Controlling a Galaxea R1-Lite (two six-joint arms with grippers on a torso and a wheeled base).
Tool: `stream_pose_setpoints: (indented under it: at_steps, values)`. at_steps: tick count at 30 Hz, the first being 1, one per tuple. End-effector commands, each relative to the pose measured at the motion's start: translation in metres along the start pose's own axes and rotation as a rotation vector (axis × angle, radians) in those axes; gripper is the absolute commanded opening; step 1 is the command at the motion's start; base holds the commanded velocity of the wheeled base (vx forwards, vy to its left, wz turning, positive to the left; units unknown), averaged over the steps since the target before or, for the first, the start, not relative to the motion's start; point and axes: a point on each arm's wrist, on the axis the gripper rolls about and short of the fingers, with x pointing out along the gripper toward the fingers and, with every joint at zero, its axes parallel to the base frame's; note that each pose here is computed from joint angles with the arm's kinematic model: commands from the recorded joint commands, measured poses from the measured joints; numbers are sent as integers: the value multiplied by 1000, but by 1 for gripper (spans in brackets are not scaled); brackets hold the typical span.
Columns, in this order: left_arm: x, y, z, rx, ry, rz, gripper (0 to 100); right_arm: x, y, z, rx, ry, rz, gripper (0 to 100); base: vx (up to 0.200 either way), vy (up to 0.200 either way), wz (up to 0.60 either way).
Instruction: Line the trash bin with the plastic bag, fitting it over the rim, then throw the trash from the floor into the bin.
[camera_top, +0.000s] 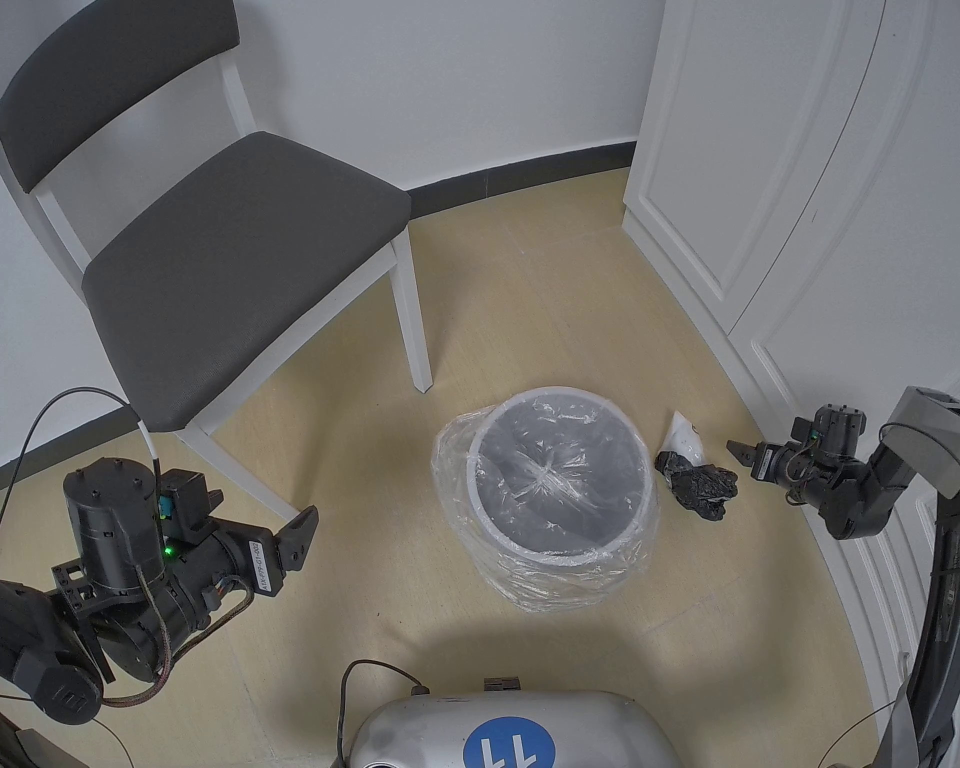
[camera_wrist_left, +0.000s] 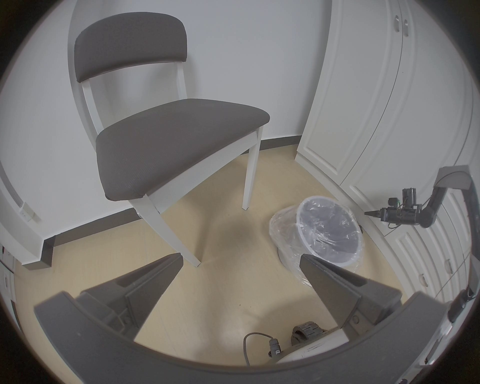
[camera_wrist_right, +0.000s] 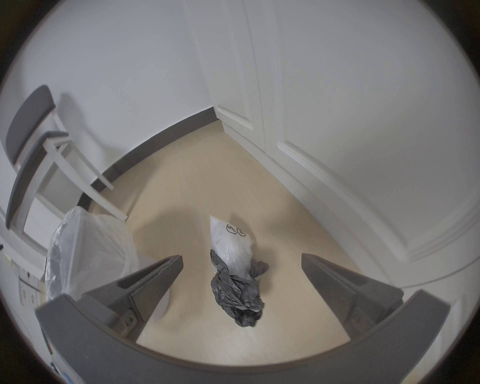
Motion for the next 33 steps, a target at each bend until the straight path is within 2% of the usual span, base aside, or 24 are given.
stream_pose_setpoints:
  at_steps: [1, 4, 13, 17, 22, 28, 33]
  values:
    - [1, 0, -1, 2, 4, 4, 100, 28, -5, -46, 103, 43, 64, 100, 0, 0, 0]
    - [2, 1, 0, 0, 1, 6, 100, 29, 0, -46, 151, 28, 113, 100, 0, 0, 0]
    - [1, 1, 0, 2, 0, 9, 100, 26, 12, -47, 138, 0, 136, 100, 0, 0, 0]
    - [0, 2, -1, 36, 3, 13, 100, 3, 21, -17, 107, -39, 146, 100, 0, 0, 0]
    - [0, 2, -1, 43, 0, 11, 100, -14, 29, -5, 41, -54, 157, 100, 0, 0, 0]
    - [-2, 3, -1, 43, -3, 12, 100, -21, 34, -5, 24, 70, 141, 100, 0, 0, 0]
    - [-4, 3, 1, 42, -10, 11, 100, -35, 43, 23, 61, 215, 114, 100, 0, 0, 0]
